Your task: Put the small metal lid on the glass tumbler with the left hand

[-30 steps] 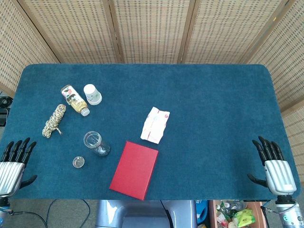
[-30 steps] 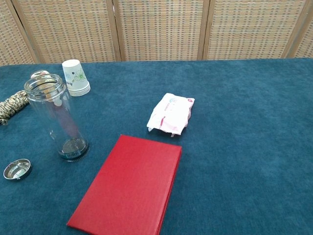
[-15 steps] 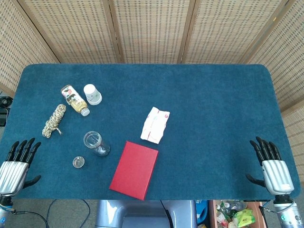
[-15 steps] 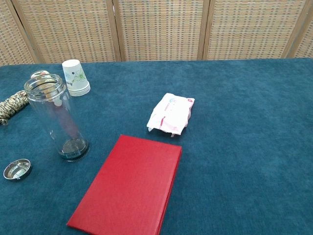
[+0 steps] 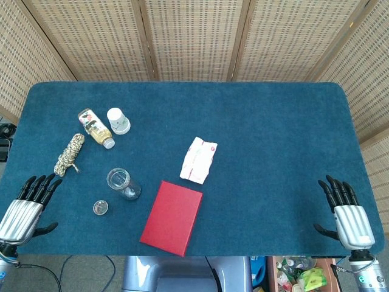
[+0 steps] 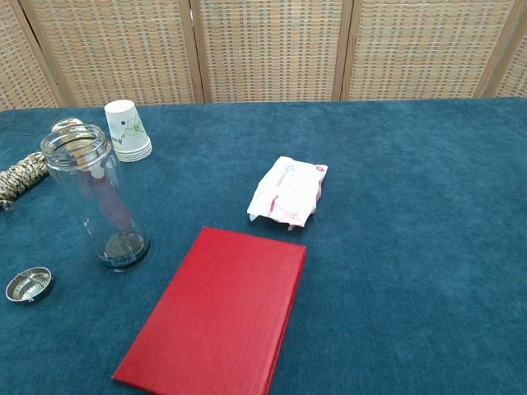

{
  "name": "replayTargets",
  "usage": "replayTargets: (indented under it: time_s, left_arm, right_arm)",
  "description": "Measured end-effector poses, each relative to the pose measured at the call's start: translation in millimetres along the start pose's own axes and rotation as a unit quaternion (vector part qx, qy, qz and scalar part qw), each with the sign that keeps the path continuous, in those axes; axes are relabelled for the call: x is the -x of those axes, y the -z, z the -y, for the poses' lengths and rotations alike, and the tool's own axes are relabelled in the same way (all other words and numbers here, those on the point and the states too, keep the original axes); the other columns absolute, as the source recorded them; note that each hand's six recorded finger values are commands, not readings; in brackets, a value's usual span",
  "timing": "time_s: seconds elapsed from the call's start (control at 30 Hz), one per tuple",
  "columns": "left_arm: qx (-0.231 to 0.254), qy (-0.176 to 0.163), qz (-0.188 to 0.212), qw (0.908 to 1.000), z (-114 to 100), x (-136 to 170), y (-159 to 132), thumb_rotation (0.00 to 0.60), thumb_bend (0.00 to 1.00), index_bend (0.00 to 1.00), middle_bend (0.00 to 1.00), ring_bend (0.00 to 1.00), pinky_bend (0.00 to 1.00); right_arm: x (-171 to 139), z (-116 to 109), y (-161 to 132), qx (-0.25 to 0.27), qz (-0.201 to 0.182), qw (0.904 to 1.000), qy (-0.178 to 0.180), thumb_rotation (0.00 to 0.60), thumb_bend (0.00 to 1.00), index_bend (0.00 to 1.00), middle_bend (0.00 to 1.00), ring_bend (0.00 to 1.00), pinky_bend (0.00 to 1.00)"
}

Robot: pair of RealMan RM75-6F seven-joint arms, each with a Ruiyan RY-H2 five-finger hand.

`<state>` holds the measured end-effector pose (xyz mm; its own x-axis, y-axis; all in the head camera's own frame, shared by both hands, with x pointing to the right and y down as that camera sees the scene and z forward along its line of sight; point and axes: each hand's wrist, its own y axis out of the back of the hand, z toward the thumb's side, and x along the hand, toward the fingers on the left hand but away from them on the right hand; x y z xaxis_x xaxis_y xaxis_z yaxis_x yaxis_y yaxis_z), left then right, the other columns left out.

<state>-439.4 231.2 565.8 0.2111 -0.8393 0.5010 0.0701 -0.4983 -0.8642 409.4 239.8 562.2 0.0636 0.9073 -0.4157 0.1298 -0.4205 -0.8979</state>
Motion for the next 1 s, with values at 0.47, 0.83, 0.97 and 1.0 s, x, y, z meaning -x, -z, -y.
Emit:
replayTargets:
  time_s: [0.47, 0.83, 0.97, 1.0]
  left_arm:
    - [-0.023, 0.059, 0.022, 0.9977, 16.3, -28.5, -2.6, 0.600, 0.24, 0.30, 0.00, 0.00, 0.00]
    - [-0.038, 0.072, 0.039, 0.9959, 27.1, -50.2, -18.0, 0.600, 0.32, 0.39, 0.00, 0.00, 0.00]
    - [-0.046, 0.078, 0.045, 0.9948, 34.3, -55.5, -24.0, 0.600, 0.34, 0.40, 0.00, 0.00, 0.00]
    - [-0.047, 0.080, 0.046, 0.9946, 35.9, -56.5, -25.2, 0.600, 0.35, 0.40, 0.00, 0.00, 0.00]
  right_arm:
    - [0.8, 0.5, 0.3, 0.002, 0.001, 1.0000, -0.001, 0.600, 0.00, 0.00, 0.00, 0.00, 0.00]
    - [1.2, 2.1, -0.1, 0.001, 0.000, 1.0000, -0.004, 0.600, 0.00, 0.00, 0.00, 0.00, 0.00]
    - [1.1, 1.7, 0.4, 0.002, 0.001, 1.0000, -0.004, 0.600, 0.00, 0.00, 0.00, 0.00, 0.00]
    - [1.2, 1.4, 0.6, 0.002, 0.001, 1.0000, -0.003, 0.600, 0.00, 0.00, 0.00, 0.00, 0.00]
